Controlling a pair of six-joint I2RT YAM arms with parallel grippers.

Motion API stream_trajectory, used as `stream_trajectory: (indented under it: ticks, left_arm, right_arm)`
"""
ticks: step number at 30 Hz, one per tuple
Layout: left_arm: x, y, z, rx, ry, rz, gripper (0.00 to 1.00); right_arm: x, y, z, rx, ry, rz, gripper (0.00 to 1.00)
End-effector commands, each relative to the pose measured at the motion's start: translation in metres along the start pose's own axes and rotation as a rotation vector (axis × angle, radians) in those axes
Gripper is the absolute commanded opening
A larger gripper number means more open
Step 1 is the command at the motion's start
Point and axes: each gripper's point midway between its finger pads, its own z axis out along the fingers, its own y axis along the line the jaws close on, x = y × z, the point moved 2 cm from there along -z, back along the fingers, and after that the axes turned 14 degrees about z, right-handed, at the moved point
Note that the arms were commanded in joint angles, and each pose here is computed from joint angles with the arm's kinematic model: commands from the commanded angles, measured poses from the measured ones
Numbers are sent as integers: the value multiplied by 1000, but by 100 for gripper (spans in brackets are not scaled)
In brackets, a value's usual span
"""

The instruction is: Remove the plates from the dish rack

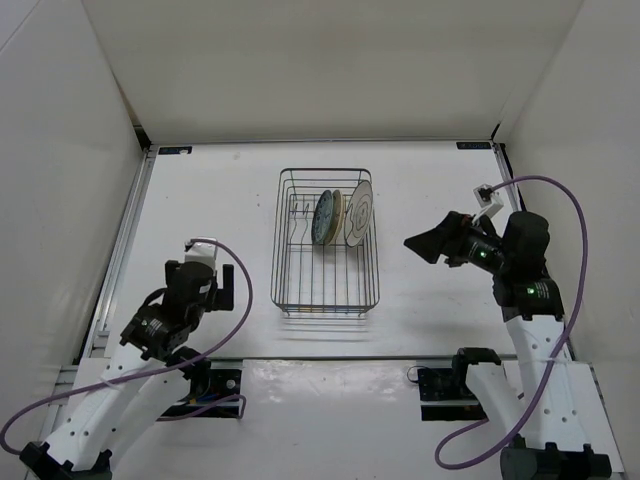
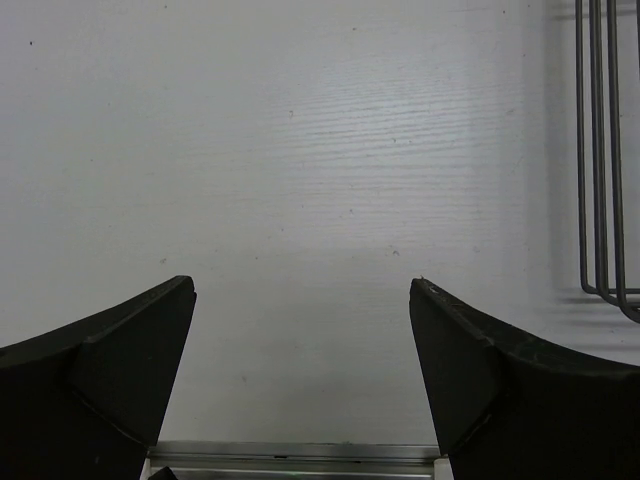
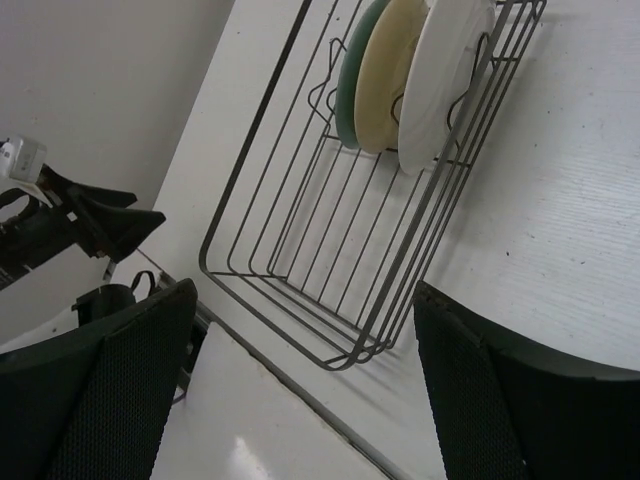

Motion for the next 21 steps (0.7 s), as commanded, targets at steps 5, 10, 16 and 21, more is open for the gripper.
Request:
stream_trajectory:
  ticks: [5,10,16,21]
  left_arm:
    - [-1,1,-1,-9,-4,-8,100]
    - [1,-2,1,7,37,17,100]
    - [-1,-5,1,25,36,15,100]
    - [-1,-5,2,24,38,21,100]
  right_arm:
    - [-18,14,18,-120,-30,134,90]
    - [-48,52,36,-313,-8,16,90]
    - [-78,28,53,81,-91,-63,83]
    - [-79,-4,102,303,44,-62,64]
